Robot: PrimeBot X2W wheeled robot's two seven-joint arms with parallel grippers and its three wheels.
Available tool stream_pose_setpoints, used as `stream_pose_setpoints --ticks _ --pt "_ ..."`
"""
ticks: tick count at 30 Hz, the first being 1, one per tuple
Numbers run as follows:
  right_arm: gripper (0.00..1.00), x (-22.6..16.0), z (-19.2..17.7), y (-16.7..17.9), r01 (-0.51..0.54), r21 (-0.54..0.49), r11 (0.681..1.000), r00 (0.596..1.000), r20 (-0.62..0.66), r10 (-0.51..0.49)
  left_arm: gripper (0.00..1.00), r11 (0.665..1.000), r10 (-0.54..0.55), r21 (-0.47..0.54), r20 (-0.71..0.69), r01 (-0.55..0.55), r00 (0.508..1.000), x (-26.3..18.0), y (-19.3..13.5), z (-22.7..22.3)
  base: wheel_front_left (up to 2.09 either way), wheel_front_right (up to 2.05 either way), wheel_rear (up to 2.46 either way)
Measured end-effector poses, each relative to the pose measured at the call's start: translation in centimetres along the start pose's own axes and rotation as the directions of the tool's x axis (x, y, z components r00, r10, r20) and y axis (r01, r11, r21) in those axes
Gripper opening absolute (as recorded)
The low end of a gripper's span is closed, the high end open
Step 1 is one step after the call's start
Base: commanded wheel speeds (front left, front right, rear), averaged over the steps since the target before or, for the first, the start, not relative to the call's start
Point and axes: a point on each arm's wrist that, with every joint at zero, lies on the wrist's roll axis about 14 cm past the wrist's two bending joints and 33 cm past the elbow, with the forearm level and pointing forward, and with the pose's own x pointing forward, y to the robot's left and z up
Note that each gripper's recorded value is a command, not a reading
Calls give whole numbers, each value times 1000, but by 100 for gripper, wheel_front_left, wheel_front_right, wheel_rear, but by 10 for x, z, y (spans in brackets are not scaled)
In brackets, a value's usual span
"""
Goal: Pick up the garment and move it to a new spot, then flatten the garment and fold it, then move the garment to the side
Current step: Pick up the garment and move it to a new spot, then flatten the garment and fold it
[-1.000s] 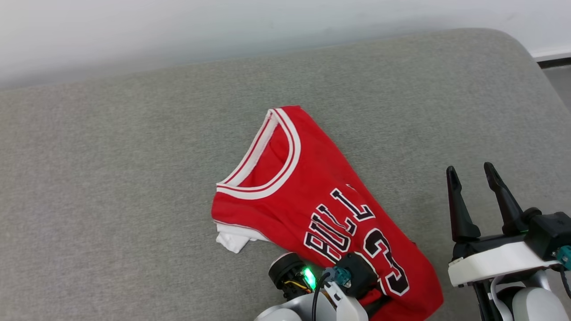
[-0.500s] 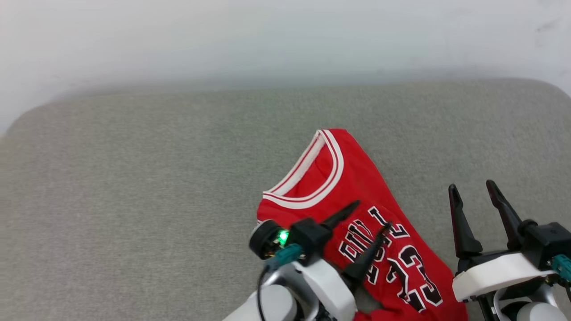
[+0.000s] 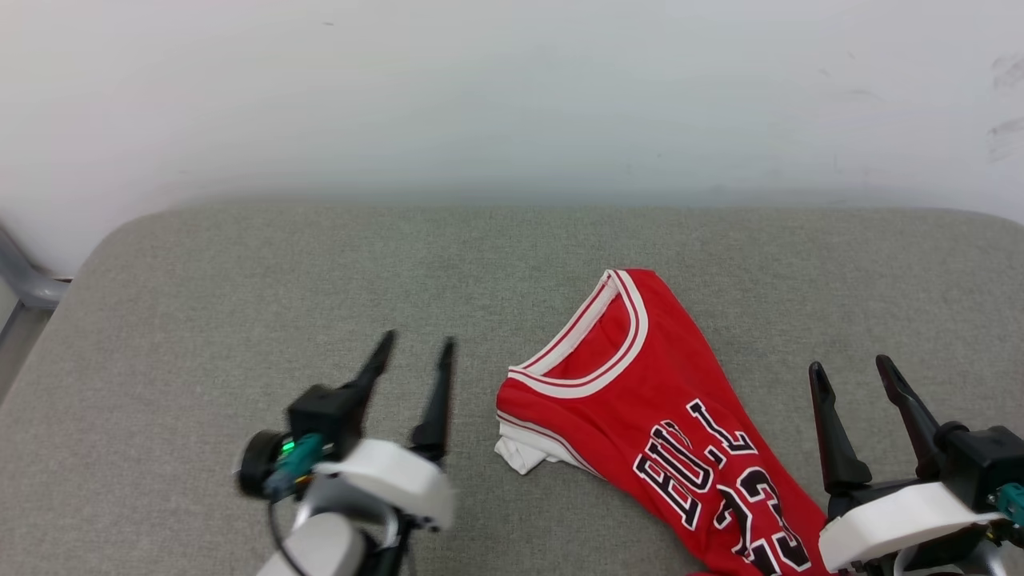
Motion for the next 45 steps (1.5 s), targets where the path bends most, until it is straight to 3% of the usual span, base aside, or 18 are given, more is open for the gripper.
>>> stream_pose_setpoints --ticks 8,19,31,37,40,45 --pt "100 -10 0 -4 15 1 1000 1000 -6 -15 100 985 160 69 -2 -160 987 -30 65 5 0 0 0" --pt "100 -18 1 -9 29 11 1000 1000 -8 -29 100 974 212 80 1 -212 977 -57 89 13 0 0 0" --pt "100 -12 0 -5 16 13 1000 1000 -17 -15 100 979 185 91 -39 -181 982 -59 81 7 0 0 0" --pt "100 -6 -5 0 0 12 1000 1000 -31 0 100 996 82 54 -190 -73 978 -37 57 -13 0 0 0" --pt "100 -2 -7 2 -8 12 1000 999 -40 9 100 1000 23 22 -313 -17 950 -25 41 -32 0 0 0" --pt "100 8 -15 3 -10 16 1000 998 -57 11 100 995 -97 -29 -513 96 853 -9 12 -70 0 0 0"
